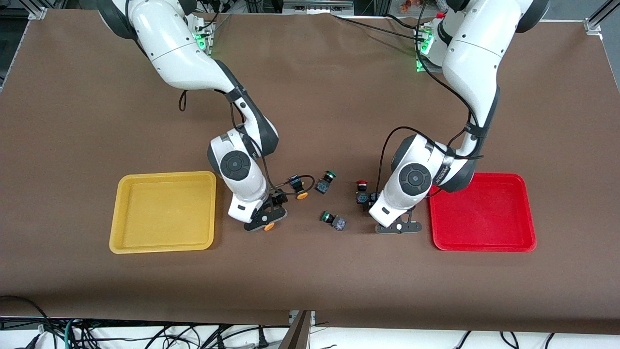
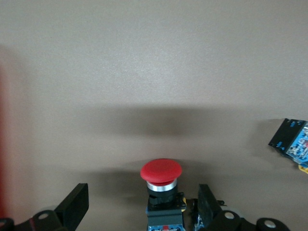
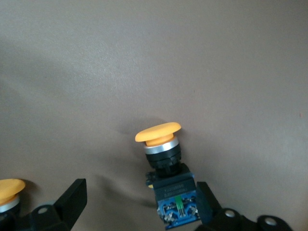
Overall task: Place red and yellow buttons in trays
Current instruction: 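Carry the yellow button to the yellow tray with the right gripper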
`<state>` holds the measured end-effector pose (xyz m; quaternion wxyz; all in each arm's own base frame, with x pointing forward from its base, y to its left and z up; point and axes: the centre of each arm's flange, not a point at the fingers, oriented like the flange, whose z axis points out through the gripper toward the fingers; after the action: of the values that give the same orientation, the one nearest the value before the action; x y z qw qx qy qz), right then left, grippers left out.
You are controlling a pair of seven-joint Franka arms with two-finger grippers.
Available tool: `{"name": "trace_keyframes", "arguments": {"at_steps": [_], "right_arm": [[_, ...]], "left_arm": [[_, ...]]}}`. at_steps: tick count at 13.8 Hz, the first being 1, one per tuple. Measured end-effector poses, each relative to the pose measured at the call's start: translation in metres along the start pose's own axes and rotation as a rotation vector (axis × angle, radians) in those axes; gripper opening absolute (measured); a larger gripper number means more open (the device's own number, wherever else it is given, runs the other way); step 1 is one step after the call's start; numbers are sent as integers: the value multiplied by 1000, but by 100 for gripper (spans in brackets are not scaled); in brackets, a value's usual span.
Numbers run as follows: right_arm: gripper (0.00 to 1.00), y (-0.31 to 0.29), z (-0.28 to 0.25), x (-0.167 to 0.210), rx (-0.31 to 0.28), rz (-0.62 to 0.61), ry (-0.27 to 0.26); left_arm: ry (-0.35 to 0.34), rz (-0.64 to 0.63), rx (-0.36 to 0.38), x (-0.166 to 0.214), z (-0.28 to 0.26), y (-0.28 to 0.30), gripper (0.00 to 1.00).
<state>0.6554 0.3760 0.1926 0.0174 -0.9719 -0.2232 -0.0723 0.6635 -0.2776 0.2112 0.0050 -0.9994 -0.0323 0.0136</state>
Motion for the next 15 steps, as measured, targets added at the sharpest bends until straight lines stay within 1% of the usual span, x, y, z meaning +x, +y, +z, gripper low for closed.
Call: {"name": "trace_keyframes", "arguments": {"at_steps": [6,10,11,12,14,15], "right_arm": [[100,6,9,-1,-26,-109,2],[100,13,4,4,-31,-110,16],[99,14,4,4,-31,-110,15],[96,14,4,4,-31,-110,15],[72,14,4,4,-31,-111,15],[63,14,4,4,-31,-111,15]], "left_arm": [[-45,1,19,-13,23,-6,100],[-38,5,12,-18,31,-5,100],[-37,7,10,-20,34,-5,100],[-37,8,8,-21,36,-4,100],[-31,7,5,-20,32,-5,100],[-24,7,2,-19,27,-4,100]]}}
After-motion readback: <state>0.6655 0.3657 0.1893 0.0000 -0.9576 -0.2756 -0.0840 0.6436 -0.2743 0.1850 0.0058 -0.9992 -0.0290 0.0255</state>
